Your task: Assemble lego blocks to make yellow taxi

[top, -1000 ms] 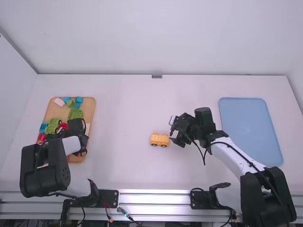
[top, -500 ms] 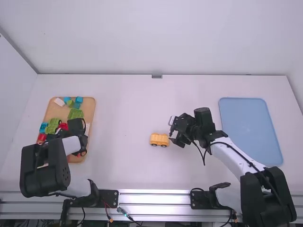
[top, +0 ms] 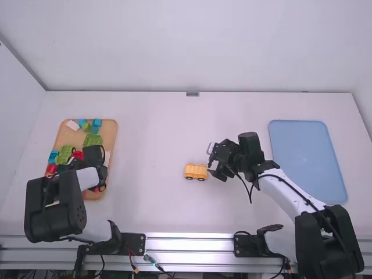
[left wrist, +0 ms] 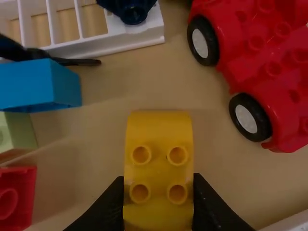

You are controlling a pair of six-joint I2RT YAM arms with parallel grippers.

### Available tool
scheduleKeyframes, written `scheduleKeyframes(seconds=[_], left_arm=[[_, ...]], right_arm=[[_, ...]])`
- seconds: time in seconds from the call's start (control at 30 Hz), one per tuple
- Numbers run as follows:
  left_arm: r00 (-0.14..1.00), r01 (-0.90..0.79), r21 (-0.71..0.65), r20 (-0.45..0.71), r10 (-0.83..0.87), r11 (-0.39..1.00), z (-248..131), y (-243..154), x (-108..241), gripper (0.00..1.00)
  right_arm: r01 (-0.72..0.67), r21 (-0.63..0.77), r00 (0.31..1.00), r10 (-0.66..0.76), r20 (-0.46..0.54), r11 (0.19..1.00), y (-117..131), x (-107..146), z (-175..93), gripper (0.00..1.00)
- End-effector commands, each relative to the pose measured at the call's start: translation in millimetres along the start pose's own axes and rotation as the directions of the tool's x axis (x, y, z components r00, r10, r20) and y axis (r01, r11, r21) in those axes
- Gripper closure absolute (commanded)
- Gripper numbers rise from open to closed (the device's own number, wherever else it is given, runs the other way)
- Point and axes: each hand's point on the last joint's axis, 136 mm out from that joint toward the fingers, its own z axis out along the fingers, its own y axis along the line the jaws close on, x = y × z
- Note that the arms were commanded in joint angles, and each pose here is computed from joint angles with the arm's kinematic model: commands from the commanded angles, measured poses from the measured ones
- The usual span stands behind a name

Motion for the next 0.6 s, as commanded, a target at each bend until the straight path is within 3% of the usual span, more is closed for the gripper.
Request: scheduleKeyframes(seconds=[0.0, 0.2, 0.3, 0.4, 0.47, 0.57], left_arm=[[0.990, -0.141, -0.028, 0.016, 0.142, 0.990, 0.8, 2.2, -4.5, 0.89], [0.992, -0.121, -0.012, 0.030, 0.122, 0.993, -9.0, -6.0, -18.7, 0.89], [0.986, -0.158, -0.002, 0.045, 0.158, 0.987, -20.7, -12.1, -33.2, 0.97], [0.981, -0.180, 0.016, 0.073, 0.179, 0.983, -36.6, -16.9, -49.8, 0.98], [0.972, -0.223, 0.055, 0.093, 0.217, 0.973, -48.9, -24.6, -57.6, 0.98], [0.905, -0.424, 0.229, 0.144, 0.400, 0.876, -74.1, -57.0, -55.8, 0.96]], right_arm=[[0.016, 0.016, 1.000, -0.016, 0.022, 1.000, -6.8, -10.9, -3.7, 0.01], [0.021, 0.019, 0.999, -0.021, 0.029, 1.000, -7.7, -12.7, -3.7, 0.01], [0.031, 0.032, 0.999, -0.032, 0.041, 0.999, -10.7, -16.1, -3.6, 0.01], [0.041, 0.047, 0.998, -0.043, 0.052, 0.998, -14.3, -19.0, -4.1, 0.01], [0.047, 0.059, 0.997, -0.050, 0.059, 0.997, -17.0, -21.1, -4.3, 0.01], [0.043, 0.064, 0.997, -0.047, 0.063, 0.997, -18.3, -22.1, -4.4, 0.01]])
